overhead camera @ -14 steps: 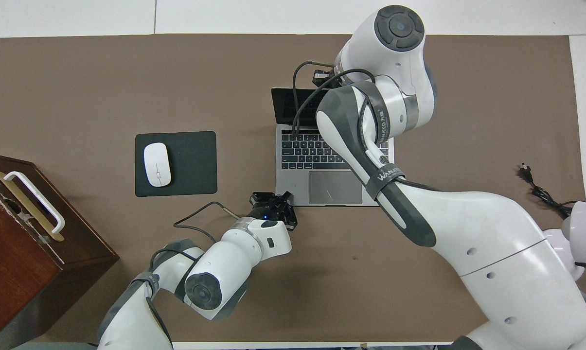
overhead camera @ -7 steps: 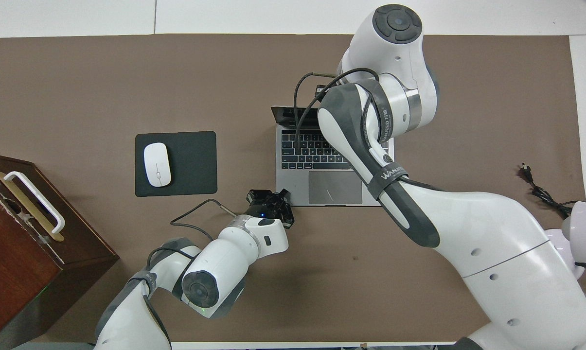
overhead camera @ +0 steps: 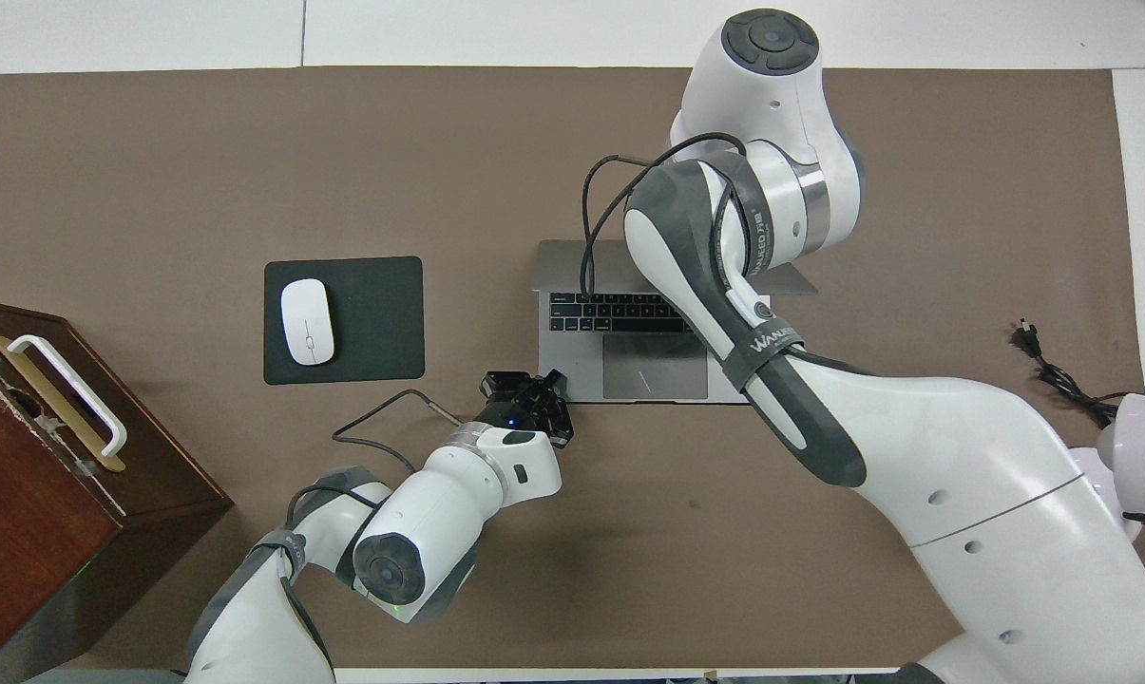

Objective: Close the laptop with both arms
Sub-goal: 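Push the laptop lid down with the right gripper while the left gripper steadies the base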

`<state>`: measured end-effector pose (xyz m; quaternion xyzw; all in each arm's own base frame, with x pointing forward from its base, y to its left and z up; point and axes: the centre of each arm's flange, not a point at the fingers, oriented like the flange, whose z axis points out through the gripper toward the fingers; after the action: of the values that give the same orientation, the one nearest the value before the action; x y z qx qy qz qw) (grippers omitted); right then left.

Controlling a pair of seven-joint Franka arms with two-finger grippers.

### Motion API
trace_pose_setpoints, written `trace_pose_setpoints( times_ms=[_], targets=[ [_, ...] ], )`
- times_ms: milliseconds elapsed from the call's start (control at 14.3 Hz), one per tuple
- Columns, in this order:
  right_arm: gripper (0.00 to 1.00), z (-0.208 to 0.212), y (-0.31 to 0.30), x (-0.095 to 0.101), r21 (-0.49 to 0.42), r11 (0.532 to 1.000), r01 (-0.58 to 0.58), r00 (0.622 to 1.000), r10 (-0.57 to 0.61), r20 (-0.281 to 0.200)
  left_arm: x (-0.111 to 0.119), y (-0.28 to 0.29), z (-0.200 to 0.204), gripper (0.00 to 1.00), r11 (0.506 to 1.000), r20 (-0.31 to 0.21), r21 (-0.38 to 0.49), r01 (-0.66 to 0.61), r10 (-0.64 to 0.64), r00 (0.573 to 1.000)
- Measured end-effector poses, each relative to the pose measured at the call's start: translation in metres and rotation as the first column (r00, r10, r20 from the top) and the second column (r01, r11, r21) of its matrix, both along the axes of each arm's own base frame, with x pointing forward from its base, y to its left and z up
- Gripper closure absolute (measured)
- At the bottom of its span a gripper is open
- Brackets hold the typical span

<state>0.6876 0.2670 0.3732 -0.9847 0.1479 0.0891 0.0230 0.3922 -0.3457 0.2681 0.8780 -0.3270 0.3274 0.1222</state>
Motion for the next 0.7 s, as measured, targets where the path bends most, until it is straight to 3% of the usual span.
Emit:
trace_pose_setpoints(
  times_ms=[280, 701],
  targets=[
    [0.99, 0.020, -0.019, -0.005, -0.015, 1.000, 0.013, 0.999, -0.013, -0.044, -0.001, 0.001, -0.001, 0.99, 1.000, 0.005, 0.001, 0.003, -0.003, 1.000],
    [0.99, 0.024, -0.028, -0.006, -0.015, 1.000, 0.023, 0.997, -0.024, -0.067, 0.000, 0.004, -0.001, 0.99, 1.000, 0.013, 0.003, 0.005, -0.005, 1.000]
  ],
)
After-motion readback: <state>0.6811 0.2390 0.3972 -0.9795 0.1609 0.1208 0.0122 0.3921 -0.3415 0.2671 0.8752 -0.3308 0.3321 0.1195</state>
